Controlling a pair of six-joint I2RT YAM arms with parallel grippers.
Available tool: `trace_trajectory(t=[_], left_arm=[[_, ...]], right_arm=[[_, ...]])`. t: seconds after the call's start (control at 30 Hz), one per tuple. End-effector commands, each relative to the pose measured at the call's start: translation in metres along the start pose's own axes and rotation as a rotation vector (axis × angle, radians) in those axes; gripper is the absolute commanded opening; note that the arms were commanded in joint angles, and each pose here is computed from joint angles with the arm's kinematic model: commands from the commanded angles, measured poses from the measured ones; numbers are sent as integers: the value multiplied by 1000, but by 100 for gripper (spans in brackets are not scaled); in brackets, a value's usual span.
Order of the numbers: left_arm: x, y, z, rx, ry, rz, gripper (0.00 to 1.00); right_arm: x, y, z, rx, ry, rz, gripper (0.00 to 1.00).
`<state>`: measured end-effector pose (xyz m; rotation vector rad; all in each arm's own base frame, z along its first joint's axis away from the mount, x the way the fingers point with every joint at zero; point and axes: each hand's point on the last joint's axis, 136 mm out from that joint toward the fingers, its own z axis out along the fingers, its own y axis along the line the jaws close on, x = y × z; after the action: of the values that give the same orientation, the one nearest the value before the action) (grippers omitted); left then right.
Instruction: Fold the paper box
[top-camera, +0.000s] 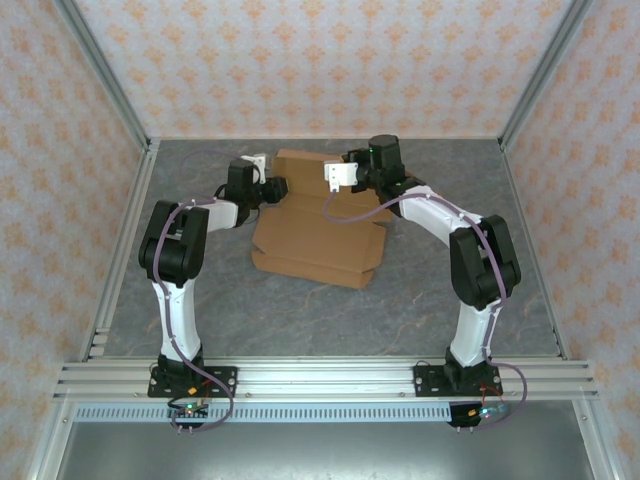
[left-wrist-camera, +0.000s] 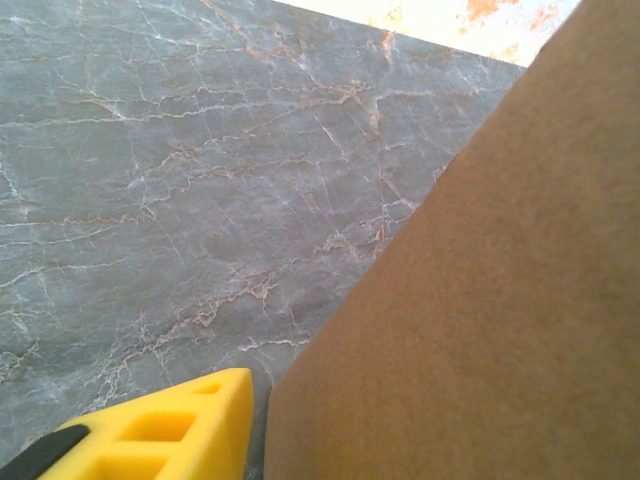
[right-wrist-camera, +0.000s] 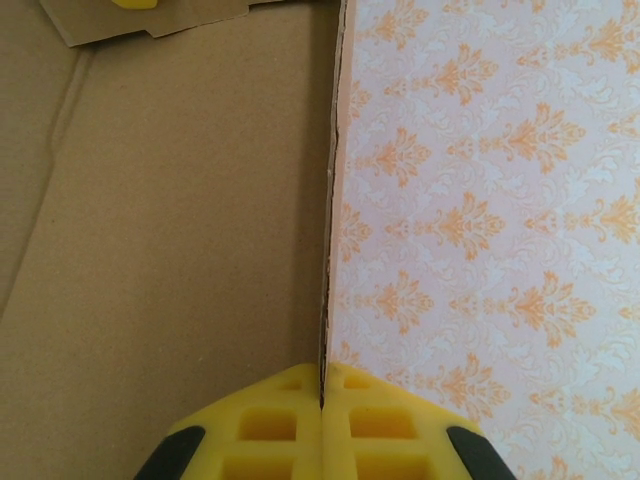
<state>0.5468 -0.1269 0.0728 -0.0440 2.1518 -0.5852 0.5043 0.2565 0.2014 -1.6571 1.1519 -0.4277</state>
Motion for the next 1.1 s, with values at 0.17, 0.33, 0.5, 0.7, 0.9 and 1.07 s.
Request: trace_trajectory(t=[0.17, 0.33, 0.5, 0.7, 0.9, 1.07], left_arm=[[-24, 4, 2, -58, -92, -5, 33], [-23, 6, 1, -112, -84, 0, 28], [-22, 13, -4, -204, -95, -6, 24], [-23, 18, -11, -333, -121, -6, 24], [-28, 18, -16, -390, -191, -79, 25], [-34, 11, -13, -413, -219, -105, 25]], right_arm=[[-7, -5, 0, -9, -28, 0, 0], [-9, -5, 0, -9, -33, 0, 0], [-10, -5, 0, -8, -33, -3, 0], [-11, -5, 0, -8, -36, -2, 0], [-15, -2, -2, -15, -41, -1, 0], [-17, 2, -2, -15, -42, 5, 0]])
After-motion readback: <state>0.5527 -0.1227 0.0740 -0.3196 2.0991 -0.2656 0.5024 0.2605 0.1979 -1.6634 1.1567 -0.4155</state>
